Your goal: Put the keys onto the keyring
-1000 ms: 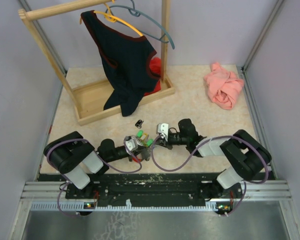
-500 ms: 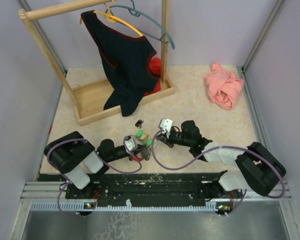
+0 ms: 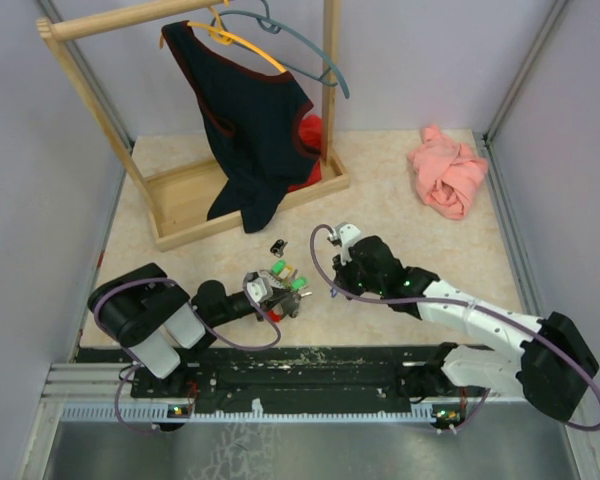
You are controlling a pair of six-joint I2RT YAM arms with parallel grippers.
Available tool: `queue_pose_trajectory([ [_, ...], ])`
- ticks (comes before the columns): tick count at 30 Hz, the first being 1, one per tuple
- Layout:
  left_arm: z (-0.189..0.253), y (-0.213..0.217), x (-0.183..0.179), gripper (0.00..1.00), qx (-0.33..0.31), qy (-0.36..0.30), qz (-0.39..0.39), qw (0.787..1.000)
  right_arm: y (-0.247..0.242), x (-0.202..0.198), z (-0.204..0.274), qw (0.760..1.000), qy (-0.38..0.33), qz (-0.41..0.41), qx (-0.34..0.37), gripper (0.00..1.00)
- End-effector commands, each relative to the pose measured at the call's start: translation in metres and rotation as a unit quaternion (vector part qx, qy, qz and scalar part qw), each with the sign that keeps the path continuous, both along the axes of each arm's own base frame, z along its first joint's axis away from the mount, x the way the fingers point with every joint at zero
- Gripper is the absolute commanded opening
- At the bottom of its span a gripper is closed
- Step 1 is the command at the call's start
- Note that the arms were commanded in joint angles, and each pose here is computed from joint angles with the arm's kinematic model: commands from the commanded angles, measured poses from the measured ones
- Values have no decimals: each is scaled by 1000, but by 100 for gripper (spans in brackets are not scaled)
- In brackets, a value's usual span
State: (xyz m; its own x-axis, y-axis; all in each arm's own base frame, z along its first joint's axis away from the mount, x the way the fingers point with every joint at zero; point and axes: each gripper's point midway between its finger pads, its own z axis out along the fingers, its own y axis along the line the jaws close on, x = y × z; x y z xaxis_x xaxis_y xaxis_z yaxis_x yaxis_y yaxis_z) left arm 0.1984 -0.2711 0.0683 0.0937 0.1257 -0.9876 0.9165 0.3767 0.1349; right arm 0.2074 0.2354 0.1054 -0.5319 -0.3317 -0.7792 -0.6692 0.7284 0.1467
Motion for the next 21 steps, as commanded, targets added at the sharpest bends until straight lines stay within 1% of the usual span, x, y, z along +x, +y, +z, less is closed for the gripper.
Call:
queue_pose_trajectory([
  [1,19,0,2,1,-31,-25,5,999,-19,8,-21,993,48,-92,-61,0],
  [5,19,0,2,1,-32,-26,7,999,-13,31,-35,990,32,-116,-80,0],
  [14,18,1,2,1,-31,-24,7,999,10,78,-47,989,-42,-130,-63,0],
  [18,19,1,2,1,-32,-26,7,999,17,92,-47,988,-74,-127,-45,0],
  [21,19,1,1,1,-32,-25,6,999,18,95,-50,989,-83,-116,-35,0],
])
